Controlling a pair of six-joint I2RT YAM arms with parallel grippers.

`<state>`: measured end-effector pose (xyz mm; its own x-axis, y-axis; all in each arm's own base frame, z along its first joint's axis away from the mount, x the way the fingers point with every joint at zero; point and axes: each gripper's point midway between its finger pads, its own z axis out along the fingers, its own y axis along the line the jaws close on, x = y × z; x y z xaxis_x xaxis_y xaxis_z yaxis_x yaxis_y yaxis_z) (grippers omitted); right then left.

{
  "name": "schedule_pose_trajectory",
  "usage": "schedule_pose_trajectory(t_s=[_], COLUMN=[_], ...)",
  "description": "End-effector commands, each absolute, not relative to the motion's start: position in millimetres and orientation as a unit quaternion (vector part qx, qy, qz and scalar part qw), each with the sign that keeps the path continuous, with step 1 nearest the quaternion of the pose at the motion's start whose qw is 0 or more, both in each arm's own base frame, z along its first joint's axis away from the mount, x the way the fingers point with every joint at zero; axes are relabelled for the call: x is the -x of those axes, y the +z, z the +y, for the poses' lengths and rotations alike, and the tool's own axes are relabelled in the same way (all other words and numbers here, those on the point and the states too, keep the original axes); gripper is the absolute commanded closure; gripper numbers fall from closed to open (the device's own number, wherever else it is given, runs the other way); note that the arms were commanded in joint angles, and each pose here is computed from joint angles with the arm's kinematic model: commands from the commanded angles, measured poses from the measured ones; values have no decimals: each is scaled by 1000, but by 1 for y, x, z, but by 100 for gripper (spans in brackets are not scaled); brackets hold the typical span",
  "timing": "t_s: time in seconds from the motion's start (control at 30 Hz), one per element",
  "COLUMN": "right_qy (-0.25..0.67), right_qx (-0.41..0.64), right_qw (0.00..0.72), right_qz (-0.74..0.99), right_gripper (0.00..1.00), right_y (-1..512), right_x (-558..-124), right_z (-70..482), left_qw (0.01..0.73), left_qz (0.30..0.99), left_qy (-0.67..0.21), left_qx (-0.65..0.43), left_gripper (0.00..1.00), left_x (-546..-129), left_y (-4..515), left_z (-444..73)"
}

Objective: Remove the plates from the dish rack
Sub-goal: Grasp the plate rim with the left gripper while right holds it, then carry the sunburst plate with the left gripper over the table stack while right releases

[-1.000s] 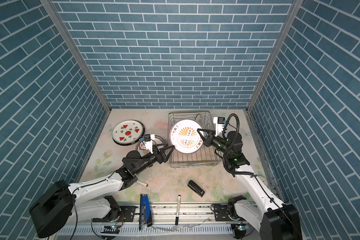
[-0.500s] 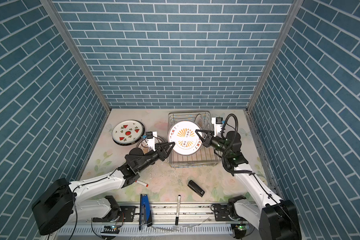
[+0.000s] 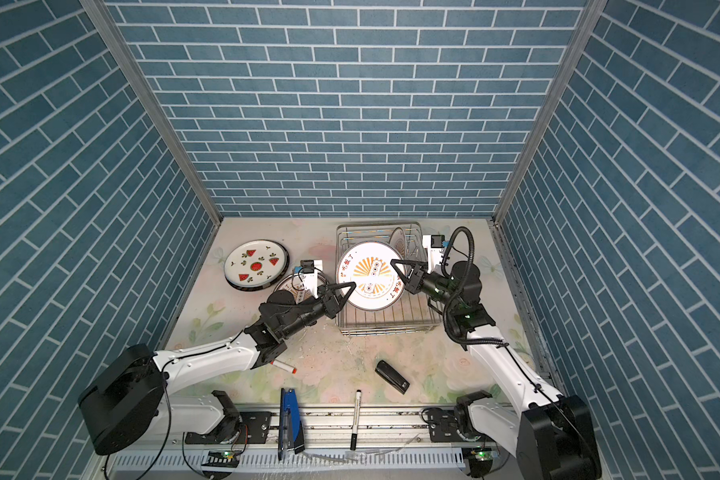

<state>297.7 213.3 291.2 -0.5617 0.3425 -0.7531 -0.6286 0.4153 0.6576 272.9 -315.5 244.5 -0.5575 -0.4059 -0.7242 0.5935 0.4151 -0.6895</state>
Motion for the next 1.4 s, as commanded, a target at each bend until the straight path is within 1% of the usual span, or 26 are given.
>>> schedule_pose_trajectory(t_s=[0.0,0.13,0.23,0.67,0.73,0.87,1.0,1.1,1.13,1.17,1.37], right_qy=[533,534,537,539,539,539,539,536,533,530,521], right_qx=[106,112,126,131,131,132,129,123,119,117,119], right_qw=[473,467,462,453,453,449,448,445,446,444,439], right_qz=[693,696,695,697,698,700,702,707,709,713,723], right_gripper=[100,100,88,67,61,46,34,18,11,1,1], right_y=[301,299,299,297,297,296,295,293,293,292,288], right_x=[-295,-294,-291,-291,-291,-292,-293,-294,-295,-296,-297], right_z=[211,213,216,219,219,220,220,219,218,218,220], left_qw=[468,465,460,449,452,454,457,461,462,463,479], left_qz=[692,695,707,696,693,692,688,685,685,686,686], left_qy=[-545,-544,-534,-560,-562,-561,-563,-564,-563,-561,-546], left_qx=[-73,-69,-67,-19,-10,3,10,16,18,23,55], left_gripper=[85,94,99,100,100,100,100,100,100,100,100], left_x=[-273,-274,-278,-288,-289,-290,-289,-288,-288,-289,-292], left_y=[253,251,247,243,243,242,242,242,242,240,234], left_z=[-321,-321,-321,-313,-309,-301,-296,-290,-288,-285,-264])
